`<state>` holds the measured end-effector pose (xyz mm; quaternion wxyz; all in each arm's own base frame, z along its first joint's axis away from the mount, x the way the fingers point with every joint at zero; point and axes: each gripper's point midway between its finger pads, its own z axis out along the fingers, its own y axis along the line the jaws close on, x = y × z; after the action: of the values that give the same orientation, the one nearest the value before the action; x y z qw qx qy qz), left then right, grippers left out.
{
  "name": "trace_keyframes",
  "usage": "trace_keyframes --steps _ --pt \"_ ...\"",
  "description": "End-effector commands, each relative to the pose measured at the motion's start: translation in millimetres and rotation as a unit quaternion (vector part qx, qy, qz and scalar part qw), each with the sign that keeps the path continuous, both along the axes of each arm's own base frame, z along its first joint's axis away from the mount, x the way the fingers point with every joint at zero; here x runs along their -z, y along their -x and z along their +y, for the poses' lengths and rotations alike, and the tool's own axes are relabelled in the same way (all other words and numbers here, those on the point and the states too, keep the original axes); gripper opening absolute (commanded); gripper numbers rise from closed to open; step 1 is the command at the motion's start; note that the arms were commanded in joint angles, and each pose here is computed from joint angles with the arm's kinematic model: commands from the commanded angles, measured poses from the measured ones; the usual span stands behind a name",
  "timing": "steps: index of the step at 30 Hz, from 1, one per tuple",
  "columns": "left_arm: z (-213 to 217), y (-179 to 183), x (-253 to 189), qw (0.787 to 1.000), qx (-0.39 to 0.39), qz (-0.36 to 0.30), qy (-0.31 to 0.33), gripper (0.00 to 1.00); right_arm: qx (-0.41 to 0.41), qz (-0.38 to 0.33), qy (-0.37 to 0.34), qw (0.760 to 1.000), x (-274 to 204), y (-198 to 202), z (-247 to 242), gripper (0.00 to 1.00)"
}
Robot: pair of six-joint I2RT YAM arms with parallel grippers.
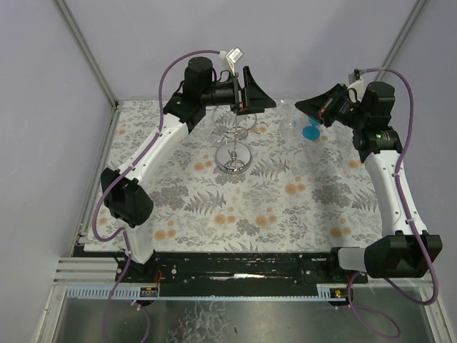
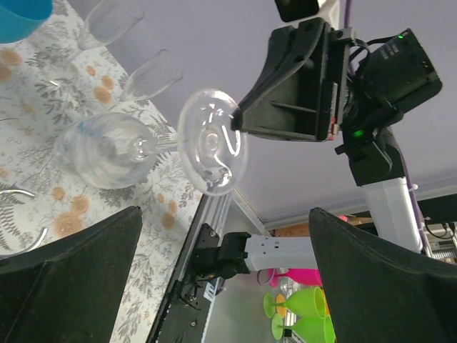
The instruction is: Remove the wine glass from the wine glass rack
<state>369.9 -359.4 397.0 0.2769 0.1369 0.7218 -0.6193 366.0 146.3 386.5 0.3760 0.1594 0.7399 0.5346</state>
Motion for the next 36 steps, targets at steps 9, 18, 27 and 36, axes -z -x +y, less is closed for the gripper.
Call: trace_keyframes --steps 9,18,27,36 --pt "-21.6 10.5 -5.0 0.998 0.047 0.006 0.036 0.99 -0.025 -0.056 0.000 0.998 -31.5 26.2 5.3 0.00" --pt "-26.7 12.1 -6.4 0.997 0.057 0.016 0.048 0.98 -0.034 -0.058 -0.002 0.998 -32.6 27.0 6.9 0.00" --pt "-32.4 21.6 -9.9 0.995 0.078 0.024 0.061 0.93 -0.055 -0.064 -0.001 0.996 -31.4 32.5 10.7 0.00" --pt "-38.1 27.8 -11.0 0.993 0.089 0.028 0.066 0.72 -0.074 -0.074 -0.003 0.995 -32.1 38.6 14.0 0.00"
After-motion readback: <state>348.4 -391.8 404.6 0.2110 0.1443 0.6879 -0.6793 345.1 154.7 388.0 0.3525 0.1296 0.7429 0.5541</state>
